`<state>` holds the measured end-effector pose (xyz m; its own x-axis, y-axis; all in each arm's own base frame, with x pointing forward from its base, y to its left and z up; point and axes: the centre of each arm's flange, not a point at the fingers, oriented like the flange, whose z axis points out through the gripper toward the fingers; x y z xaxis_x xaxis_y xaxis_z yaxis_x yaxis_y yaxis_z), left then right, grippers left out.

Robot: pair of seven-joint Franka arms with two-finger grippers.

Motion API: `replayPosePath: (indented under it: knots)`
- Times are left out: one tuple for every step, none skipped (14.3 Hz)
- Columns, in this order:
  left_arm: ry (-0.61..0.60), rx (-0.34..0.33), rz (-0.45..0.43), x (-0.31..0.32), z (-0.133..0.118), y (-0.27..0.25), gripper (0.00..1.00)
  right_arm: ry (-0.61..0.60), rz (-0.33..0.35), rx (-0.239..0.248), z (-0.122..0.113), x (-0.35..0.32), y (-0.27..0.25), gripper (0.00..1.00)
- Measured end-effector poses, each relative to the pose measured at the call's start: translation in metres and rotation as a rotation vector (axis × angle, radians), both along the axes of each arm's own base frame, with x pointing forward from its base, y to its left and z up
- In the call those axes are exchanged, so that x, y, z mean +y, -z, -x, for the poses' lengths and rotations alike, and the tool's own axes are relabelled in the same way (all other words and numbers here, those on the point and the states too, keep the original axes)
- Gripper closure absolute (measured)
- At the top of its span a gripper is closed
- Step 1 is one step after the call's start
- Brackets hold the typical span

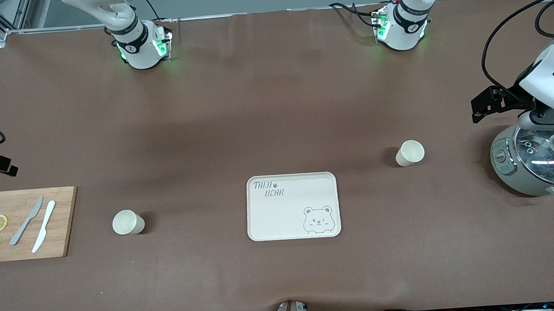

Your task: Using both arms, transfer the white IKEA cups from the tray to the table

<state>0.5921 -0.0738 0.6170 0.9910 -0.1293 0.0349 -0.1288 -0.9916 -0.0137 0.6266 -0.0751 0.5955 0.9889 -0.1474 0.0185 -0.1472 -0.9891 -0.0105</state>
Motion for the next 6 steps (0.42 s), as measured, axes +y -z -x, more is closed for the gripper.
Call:
replayPosePath:
  knots:
    - [0.0,0.0,0.0,0.0,0.0,0.0,0.0,0.006,0.005,0.001,-0.001,0.006,0.0,0.0]
    - [0.0,0.0,0.0,0.0,0.0,0.0,0.0,0.008,0.012,0.002,-0.001,0.009,0.0,0.0]
    - [0.0,0.0,0.0,0.0,0.0,0.0,0.0,0.007,0.014,0.003,-0.001,0.011,0.0,0.0]
    - [0.0,0.0,0.0,0.0,0.0,0.0,0.0,0.006,0.014,0.003,-0.001,0.012,0.0,0.0]
    - [0.0,0.0,0.0,0.0,0.0,0.0,0.0,0.004,0.015,0.003,-0.001,0.013,0.0,0.0]
    - [0.0,0.0,0.0,0.0,0.0,0.0,0.0,0.0,0.016,0.002,-0.002,0.016,0.001,0.0]
